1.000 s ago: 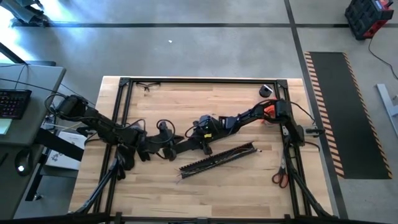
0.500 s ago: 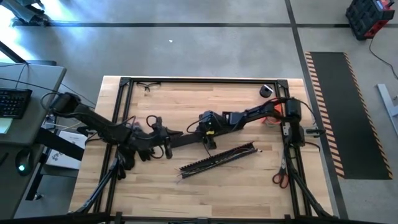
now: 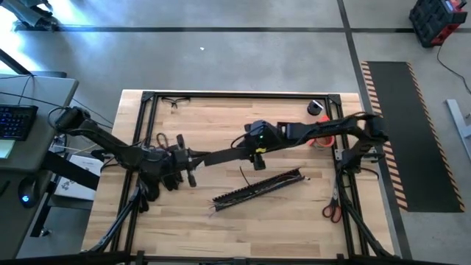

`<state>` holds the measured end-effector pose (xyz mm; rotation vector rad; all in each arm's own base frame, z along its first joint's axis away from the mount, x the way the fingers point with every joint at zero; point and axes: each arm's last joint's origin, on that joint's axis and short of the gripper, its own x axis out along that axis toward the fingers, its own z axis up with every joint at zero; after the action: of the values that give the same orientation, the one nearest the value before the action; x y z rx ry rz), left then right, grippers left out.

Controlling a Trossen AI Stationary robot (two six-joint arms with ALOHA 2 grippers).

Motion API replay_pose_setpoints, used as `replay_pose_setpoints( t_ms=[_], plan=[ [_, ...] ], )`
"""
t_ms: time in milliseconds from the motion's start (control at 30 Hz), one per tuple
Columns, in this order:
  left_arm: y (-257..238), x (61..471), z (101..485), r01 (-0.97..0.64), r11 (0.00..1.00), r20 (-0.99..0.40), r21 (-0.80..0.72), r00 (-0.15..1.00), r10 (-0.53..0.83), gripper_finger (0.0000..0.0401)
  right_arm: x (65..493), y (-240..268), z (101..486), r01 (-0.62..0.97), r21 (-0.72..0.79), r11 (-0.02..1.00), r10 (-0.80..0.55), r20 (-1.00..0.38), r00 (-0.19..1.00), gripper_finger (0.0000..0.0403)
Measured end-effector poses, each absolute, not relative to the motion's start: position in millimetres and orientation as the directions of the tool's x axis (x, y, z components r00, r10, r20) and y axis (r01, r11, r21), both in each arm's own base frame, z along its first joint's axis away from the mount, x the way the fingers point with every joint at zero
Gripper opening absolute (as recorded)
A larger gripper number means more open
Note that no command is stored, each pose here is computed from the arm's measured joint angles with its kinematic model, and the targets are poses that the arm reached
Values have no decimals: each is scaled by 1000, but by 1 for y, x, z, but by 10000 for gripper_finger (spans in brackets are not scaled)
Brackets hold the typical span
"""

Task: Ziptie cables
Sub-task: Close the black cable duct

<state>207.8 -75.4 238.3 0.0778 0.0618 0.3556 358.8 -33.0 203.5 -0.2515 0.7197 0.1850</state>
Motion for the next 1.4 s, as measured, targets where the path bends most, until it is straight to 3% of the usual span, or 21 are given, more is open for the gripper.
replay_pose_setpoints(
  t_ms=[300,567,767,900,1000,1167,1400],
  plan=[
    [-99,193,260,-341,925,114,169,939,325,0,309,-13,279,-141,-249,958,-43,-611,790,206],
    [-113,186,266,-280,951,162,132,953,258,0,271,34,312,-259,-146,955,130,-578,806,206],
    [-134,199,282,-259,945,217,200,952,215,0,280,75,291,-386,-55,921,266,-634,726,206],
    [-148,218,286,-330,914,171,236,940,295,0,305,91,260,-410,-50,911,274,-669,691,206],
    [-154,226,279,-354,908,106,223,935,339,0,324,95,231,-411,-38,911,269,-702,660,206],
    [-158,225,255,-227,970,-68,88,970,233,0,341,91,197,-388,-16,921,245,-752,611,206],
    [-155,222,227,-166,986,-288,-24,946,152,0,346,84,193,-346,48,937,261,-752,605,206]
  ],
)
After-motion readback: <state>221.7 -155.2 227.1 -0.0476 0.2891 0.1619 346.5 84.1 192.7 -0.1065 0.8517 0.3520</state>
